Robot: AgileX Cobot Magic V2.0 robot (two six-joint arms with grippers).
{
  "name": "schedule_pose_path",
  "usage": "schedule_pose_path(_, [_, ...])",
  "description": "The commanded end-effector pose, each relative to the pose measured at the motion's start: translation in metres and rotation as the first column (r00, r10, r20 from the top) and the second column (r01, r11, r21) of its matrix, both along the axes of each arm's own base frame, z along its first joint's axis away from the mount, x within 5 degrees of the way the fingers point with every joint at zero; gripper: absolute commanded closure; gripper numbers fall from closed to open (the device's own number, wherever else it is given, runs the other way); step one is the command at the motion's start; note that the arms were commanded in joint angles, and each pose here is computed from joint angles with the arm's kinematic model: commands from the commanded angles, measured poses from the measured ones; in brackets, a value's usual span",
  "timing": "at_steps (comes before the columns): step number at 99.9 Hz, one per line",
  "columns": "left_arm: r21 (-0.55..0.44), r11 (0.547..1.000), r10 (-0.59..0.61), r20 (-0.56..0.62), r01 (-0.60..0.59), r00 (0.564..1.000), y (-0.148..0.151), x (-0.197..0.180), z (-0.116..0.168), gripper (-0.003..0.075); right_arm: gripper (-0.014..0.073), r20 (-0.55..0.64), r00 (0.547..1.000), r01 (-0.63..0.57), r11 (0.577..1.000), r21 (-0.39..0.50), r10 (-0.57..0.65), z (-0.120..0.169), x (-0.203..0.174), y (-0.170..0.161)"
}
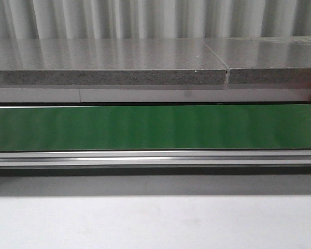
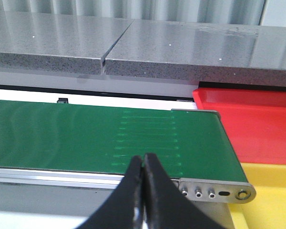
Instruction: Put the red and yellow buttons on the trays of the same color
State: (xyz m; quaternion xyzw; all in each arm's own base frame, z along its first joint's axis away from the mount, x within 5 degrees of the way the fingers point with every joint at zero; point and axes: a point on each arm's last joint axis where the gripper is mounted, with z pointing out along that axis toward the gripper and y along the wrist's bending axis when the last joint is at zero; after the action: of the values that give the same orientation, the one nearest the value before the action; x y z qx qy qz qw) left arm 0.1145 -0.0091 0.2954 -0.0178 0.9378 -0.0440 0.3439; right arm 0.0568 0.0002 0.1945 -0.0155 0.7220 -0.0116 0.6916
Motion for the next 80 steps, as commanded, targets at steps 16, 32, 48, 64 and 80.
schedule_pose_path(16, [-0.031,0.976,0.216,0.058,-0.215,0.975,0.012,0.017,0.009,0.0120,0.0663,0.101,0.995,0.003,1.000,-0.003,-0.003,0.012,-0.002,0.000])
schedule_pose_path(32, [-0.006,0.950,0.313,-0.025,-0.313,0.950,0.026,0.038,-0.006,0.0122,0.0663,0.101,0.995,0.003,1.000,-0.003,-0.003,0.012,-0.002,0.000])
schedule_pose_path(48, [-0.027,0.906,0.418,-0.081,-0.422,0.905,0.045,0.058,-0.022,0.0122,0.0663,0.101,0.995,0.003,1.000,-0.003,-0.003,0.012,-0.002,0.000])
schedule_pose_path(64, [-0.026,0.862,0.503,-0.091,-0.507,0.860,0.066,0.070,-0.033,0.0122,0.0663,0.101,0.995,0.003,1.000,-0.003,-0.003,0.012,-0.002,0.000])
schedule_pose_path(80, [-0.023,0.822,0.563,-0.111,-0.569,0.819,0.086,0.080,-0.046,0.0122,0.0663,0.101,0.995,0.003,1.000,-0.003,-0.003,0.012,-0.002,0.000])
